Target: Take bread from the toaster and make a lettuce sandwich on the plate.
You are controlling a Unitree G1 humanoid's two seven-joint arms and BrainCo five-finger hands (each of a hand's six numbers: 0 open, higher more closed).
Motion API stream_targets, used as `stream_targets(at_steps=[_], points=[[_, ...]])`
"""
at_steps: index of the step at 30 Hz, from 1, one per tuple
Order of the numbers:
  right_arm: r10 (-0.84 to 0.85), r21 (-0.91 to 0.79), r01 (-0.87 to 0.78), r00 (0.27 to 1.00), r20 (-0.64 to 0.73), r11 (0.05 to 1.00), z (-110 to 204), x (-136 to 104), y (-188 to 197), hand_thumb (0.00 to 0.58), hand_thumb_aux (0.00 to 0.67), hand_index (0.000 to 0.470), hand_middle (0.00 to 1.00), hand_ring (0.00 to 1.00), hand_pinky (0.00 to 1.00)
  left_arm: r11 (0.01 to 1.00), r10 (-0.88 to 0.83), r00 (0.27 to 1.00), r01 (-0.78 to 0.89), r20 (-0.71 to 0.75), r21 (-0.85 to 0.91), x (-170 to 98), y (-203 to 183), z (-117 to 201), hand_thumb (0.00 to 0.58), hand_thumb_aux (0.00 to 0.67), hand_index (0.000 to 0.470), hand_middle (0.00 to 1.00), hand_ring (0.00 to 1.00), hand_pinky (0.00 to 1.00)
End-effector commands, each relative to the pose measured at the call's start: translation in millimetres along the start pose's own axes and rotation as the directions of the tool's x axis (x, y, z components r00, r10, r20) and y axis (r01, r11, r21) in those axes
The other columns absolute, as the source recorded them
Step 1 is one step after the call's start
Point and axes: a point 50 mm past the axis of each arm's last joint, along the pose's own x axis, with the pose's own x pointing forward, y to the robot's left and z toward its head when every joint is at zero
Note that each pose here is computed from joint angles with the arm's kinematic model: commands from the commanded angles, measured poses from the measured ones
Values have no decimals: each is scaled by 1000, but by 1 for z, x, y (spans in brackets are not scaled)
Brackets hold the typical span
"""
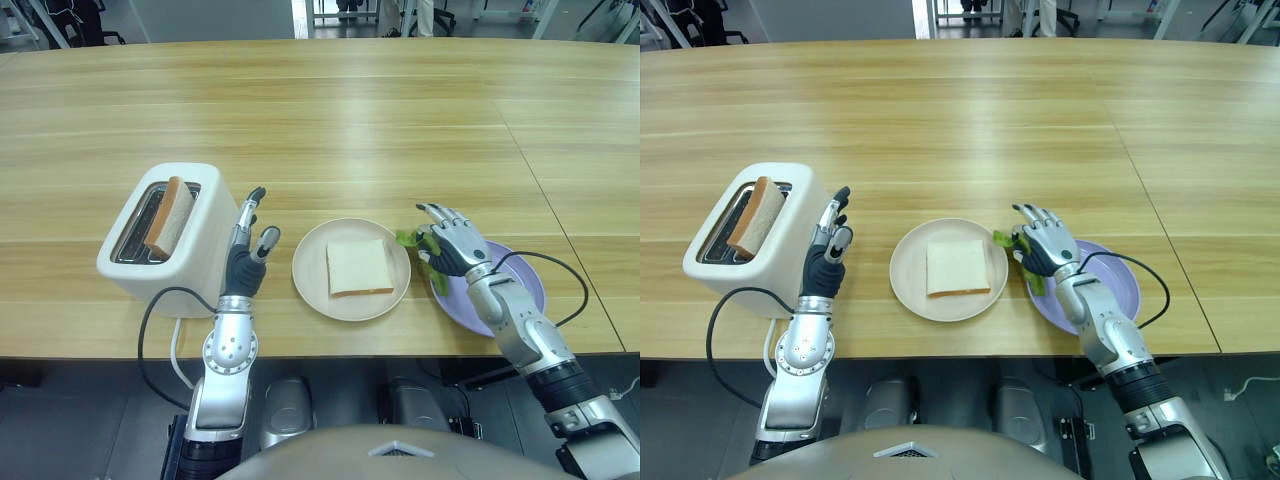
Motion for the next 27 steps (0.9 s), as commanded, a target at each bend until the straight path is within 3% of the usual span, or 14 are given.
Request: stream_targets(at_steps=[1, 11, 18, 27], points=[[-31, 16, 31, 999, 5, 999, 6, 9, -4, 580, 670, 460, 0, 0, 0, 999, -40, 999, 40, -12, -14, 3, -8, -5, 0, 0, 0, 0, 0, 0], [-134, 19, 133, 989, 57, 991, 23, 17, -27, 580, 670, 460, 0, 0, 0, 999, -48, 999, 48, -8, -24, 8, -11, -8, 0, 0, 0, 0, 0, 0], [-180, -8, 180, 983, 44, 984, 18, 19, -44, 580, 670, 460, 0, 0, 0, 999, -46, 999, 46, -9, -27, 8, -12, -10, 0, 0, 0, 0, 0, 0], [-114, 6, 114, 990, 80, 993, 29, 22, -25, 580, 670, 460, 0, 0, 0, 998, -53, 999, 53, 4, -25, 11, -11, -7, 0, 0, 0, 0, 0, 0]])
